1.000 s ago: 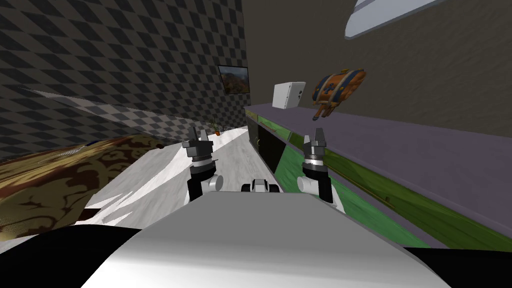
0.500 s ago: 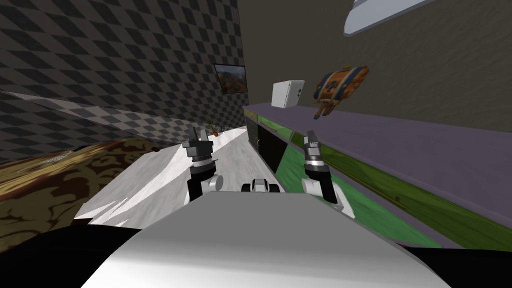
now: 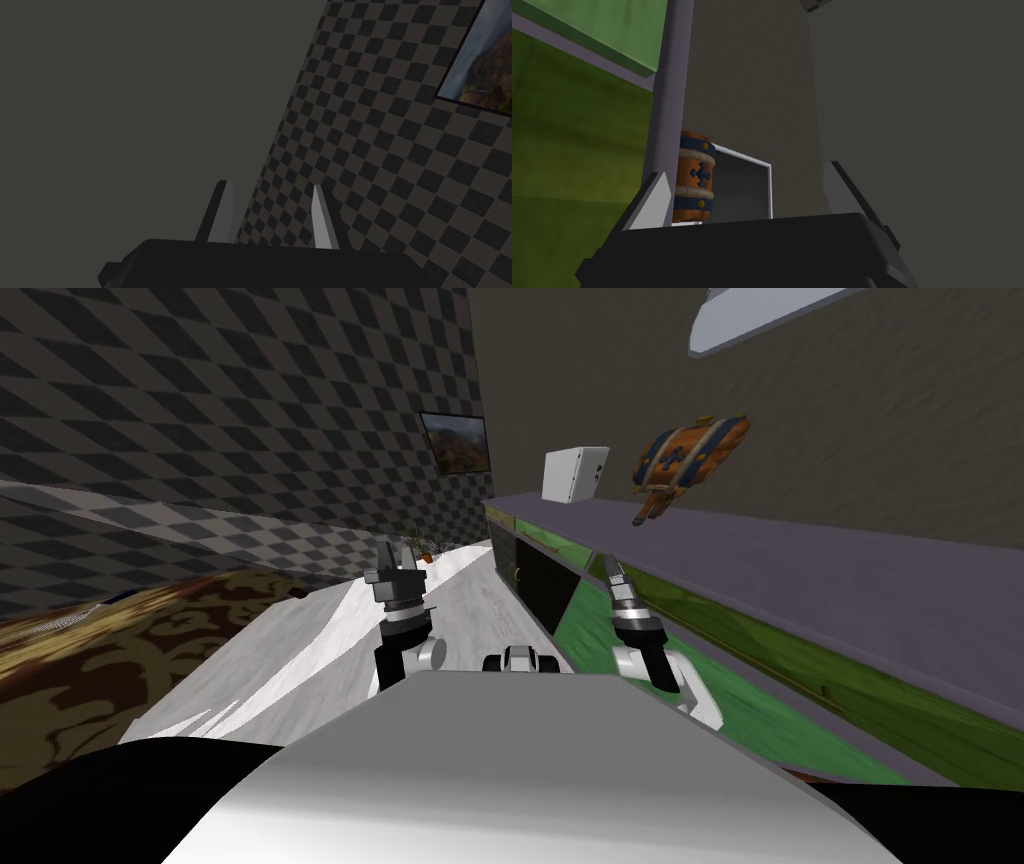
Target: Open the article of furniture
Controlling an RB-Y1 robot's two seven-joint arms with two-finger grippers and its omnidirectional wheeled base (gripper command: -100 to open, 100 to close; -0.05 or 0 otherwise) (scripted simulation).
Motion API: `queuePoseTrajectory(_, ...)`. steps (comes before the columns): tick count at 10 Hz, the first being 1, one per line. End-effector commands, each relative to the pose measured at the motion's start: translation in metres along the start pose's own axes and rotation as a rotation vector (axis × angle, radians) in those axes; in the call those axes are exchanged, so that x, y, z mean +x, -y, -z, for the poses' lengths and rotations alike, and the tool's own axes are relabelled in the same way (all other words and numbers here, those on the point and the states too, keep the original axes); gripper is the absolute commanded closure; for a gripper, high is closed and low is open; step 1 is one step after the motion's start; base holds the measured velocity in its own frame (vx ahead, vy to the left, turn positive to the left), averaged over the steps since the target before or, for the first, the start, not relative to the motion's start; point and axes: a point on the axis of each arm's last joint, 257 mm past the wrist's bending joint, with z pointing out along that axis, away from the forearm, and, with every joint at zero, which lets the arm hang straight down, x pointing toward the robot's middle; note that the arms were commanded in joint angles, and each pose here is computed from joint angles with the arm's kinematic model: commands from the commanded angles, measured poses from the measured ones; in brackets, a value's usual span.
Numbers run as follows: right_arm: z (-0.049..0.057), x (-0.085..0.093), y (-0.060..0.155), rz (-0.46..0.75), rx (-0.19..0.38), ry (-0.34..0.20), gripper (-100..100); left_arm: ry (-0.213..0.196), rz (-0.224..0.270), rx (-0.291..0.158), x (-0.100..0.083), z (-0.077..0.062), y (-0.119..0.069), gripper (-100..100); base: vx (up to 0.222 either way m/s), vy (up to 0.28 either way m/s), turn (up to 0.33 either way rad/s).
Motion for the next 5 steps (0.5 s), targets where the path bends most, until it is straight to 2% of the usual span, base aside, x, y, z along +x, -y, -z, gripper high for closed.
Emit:
queuePoseTrajectory(1,0.001,0.003,0.012,0.191,0.011,-0.049,-100,0.000,0.000,0.000,0.000,0.000,0.000,0,0.042,0.090,-0.115)
queuePoseTrajectory(2,0.001,0.005,0.011,0.209,0.010,-0.054,-100,0.000,0.000,0.000,0.000,0.000,0.000,0,0.036,0.073,-0.049)
queuePoseTrajectory(4,0.002,0.006,0.023,0.363,0.019,-0.091,-100,0.000,0.000,0.000,0.000,0.000,0.000,0,0.044,0.086,-0.088)
queuePoseTrajectory(5,0.002,0.008,0.023,0.382,0.017,-0.096,-100,0.000,0.000,0.000,0.000,0.000,0.000,0,0.033,0.076,-0.046)
